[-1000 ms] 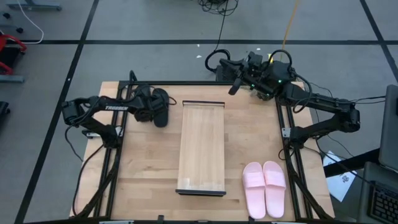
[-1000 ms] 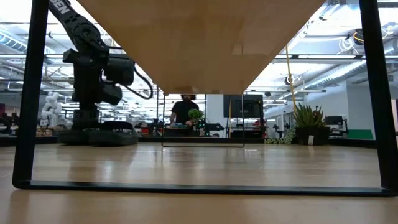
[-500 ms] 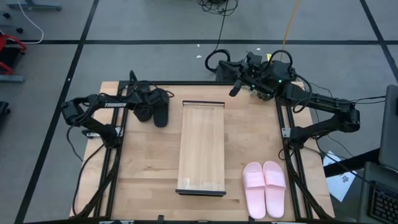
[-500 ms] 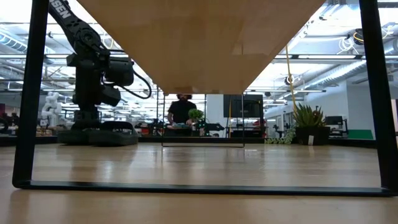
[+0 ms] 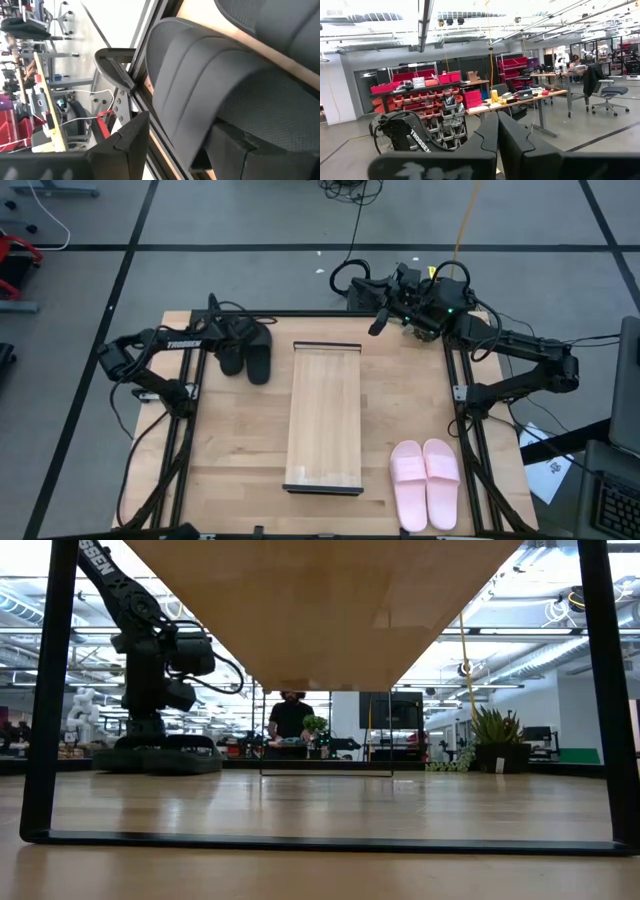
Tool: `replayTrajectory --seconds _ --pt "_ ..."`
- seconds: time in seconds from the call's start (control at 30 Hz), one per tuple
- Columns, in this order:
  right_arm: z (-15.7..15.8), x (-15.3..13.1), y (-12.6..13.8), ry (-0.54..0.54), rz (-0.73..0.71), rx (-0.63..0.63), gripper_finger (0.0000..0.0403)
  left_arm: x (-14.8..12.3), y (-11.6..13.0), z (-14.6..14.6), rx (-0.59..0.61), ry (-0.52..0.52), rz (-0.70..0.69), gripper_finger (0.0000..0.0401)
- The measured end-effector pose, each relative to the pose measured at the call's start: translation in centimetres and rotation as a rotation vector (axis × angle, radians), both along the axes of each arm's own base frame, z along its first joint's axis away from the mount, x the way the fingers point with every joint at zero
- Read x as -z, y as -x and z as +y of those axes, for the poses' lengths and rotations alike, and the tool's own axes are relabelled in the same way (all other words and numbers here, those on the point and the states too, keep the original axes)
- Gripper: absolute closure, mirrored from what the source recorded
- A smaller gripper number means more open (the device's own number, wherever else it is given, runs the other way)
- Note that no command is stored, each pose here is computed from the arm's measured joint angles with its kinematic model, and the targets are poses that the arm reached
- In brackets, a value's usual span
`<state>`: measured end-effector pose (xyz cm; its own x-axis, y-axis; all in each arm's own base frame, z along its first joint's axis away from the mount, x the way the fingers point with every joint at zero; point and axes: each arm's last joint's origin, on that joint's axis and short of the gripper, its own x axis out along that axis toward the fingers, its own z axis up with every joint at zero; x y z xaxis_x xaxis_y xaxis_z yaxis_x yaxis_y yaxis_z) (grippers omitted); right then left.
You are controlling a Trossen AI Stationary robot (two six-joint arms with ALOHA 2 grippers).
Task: Pick and place slides into the shelf
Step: Put the left black slipper on the shelf
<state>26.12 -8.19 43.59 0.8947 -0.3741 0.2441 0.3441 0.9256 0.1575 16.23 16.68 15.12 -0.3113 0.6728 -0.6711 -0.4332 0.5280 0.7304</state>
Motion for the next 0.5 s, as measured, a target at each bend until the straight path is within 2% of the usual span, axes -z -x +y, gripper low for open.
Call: replayTrajectory --seconds 0.17,0.37,0.5 --pt "0.0 0.0 0.0 0.0 0.0 0.0 0.0403 0.3 0.4 0.7 -0.02 0.024 -0.018 0.0222" --pt "0.0 0.0 0.0 0.006 0.003 0.001 0.0403 1.8 0.7 1.5 -0.043 0.069 0.036 0.0222" --pt "0.0 0.0 0.0 0.017 0.008 0.004 0.0403 2.6 0.5 1.5 -0.067 0.039 0.093 0.0234"
